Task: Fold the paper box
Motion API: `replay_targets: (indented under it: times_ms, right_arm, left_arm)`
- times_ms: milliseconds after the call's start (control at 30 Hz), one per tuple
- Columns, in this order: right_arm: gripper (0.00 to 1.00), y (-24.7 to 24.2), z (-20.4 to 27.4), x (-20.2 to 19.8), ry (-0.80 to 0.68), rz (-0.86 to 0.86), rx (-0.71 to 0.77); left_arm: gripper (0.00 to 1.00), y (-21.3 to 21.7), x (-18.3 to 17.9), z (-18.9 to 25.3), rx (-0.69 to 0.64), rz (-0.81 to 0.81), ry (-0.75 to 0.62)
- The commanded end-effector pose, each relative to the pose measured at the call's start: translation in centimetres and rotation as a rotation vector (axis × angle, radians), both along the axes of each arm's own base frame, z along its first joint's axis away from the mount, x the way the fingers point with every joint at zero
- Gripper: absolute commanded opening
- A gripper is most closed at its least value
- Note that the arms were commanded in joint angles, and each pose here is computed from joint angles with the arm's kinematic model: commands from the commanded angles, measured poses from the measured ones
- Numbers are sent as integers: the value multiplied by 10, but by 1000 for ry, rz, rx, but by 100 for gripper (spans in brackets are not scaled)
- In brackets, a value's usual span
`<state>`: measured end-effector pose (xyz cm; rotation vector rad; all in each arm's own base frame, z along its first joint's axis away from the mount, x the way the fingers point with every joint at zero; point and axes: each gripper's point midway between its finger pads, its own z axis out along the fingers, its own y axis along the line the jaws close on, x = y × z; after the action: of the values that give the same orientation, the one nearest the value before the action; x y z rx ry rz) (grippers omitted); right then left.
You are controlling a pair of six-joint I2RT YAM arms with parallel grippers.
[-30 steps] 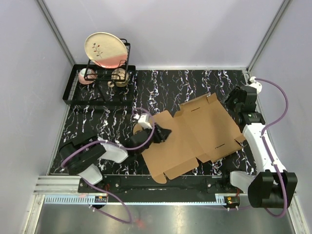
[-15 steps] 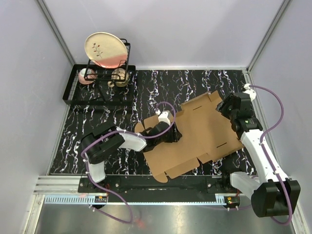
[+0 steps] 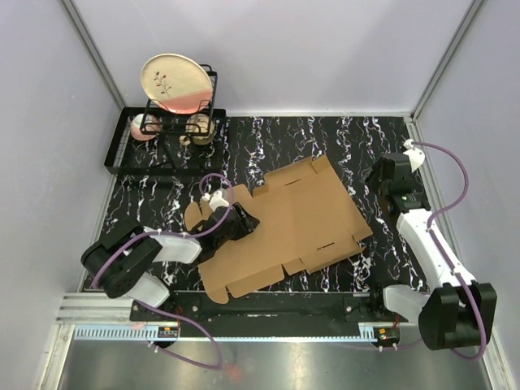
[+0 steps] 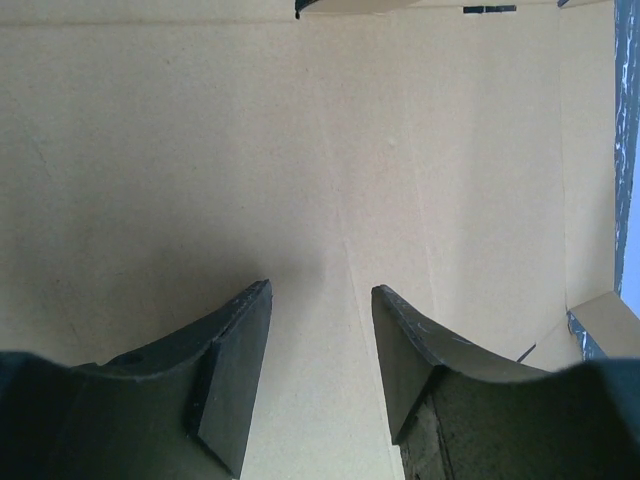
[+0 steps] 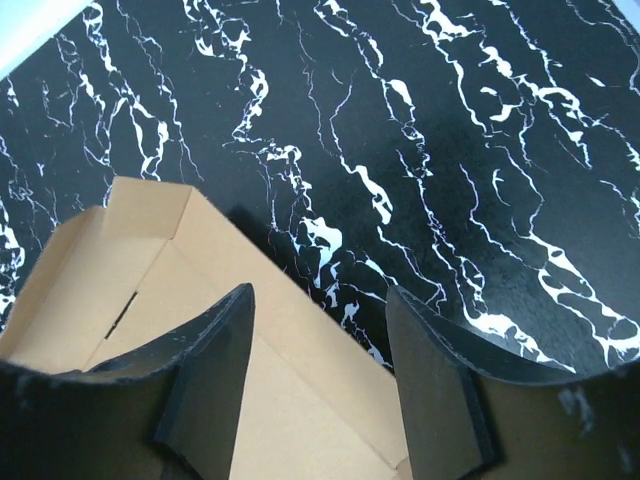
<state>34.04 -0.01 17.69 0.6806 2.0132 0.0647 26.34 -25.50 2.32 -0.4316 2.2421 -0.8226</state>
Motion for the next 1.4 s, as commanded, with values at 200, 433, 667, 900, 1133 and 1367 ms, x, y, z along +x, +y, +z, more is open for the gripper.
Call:
replay_targets:
  times_ms: [200,433,667,900,1133,1367]
  right_arm:
    - [70,58,-17,60,-13,368,41]
    - [72,69,-46,72,-42,538,226]
    - [70,69,-89,74,100,587,235]
    - [66,76,-115,62,182,624,295]
    - [57,84,-128,60,238,666,346]
    - [39,83,-125,58,241,657,325]
  left_arm:
    - [53,66,-60,-77,327,-39,234]
    - [53,67,-68,-83,317,-63,242]
    - [53,66,-71,-83,298,-84,233]
    - [53,61,-70,-83,290,-102,227]
    - [53,59,-70,-85,282,-107,229]
    - [53,55,-66,-82,278,-115,219]
